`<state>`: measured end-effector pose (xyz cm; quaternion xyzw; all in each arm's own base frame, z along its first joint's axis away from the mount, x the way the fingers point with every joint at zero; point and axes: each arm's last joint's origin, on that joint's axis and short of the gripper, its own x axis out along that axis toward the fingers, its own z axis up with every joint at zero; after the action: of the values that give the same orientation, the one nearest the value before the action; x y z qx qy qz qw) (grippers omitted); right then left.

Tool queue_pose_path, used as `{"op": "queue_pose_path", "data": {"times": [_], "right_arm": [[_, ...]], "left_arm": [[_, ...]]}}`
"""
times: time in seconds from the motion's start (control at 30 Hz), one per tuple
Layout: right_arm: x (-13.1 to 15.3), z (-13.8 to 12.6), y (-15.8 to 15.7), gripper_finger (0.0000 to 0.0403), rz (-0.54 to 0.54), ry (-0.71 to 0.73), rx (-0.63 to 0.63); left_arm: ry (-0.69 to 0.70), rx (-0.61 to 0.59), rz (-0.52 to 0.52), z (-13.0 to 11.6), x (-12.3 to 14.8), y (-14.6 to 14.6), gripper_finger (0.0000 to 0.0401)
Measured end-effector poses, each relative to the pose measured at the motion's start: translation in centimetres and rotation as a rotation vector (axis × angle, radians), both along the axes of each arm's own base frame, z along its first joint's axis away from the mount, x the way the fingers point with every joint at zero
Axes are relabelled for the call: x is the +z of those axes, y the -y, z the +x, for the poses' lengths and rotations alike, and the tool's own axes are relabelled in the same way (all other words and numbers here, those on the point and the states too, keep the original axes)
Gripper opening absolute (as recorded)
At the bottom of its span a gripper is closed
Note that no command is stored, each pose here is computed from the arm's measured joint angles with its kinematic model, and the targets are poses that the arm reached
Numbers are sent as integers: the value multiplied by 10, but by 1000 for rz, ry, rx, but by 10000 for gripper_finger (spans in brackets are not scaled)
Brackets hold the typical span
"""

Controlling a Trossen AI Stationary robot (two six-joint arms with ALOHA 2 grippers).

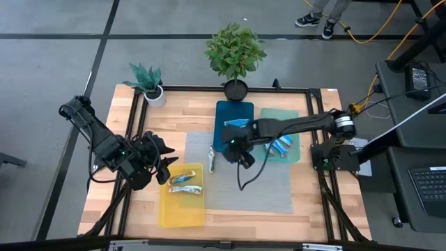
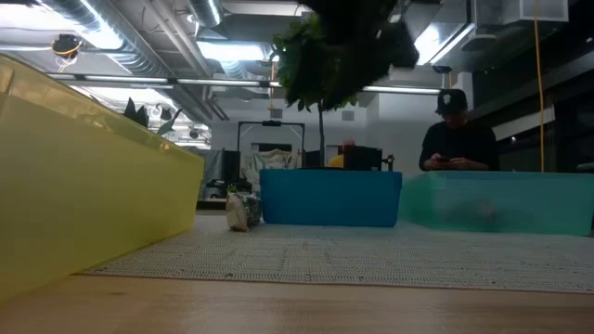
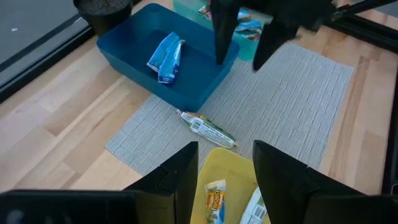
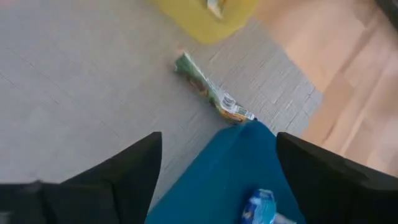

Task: Pick and place Granola Bars by type
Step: Put the yellow granola bar into the yellow bin

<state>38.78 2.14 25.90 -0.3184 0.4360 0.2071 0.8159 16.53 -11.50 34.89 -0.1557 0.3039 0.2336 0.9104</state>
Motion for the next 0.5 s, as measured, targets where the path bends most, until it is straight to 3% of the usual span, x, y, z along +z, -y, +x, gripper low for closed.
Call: {"op": "queue_pose_path", "data": {"times": [0.17, 0.5], "right_arm": [[-29, 19, -9, 310, -59, 4, 69], [-75, 42, -16, 308, -33, -1, 170]], "left_arm": [[0, 0, -1, 0, 0, 0, 144], [4, 4, 5, 0, 0, 0, 145]]}}
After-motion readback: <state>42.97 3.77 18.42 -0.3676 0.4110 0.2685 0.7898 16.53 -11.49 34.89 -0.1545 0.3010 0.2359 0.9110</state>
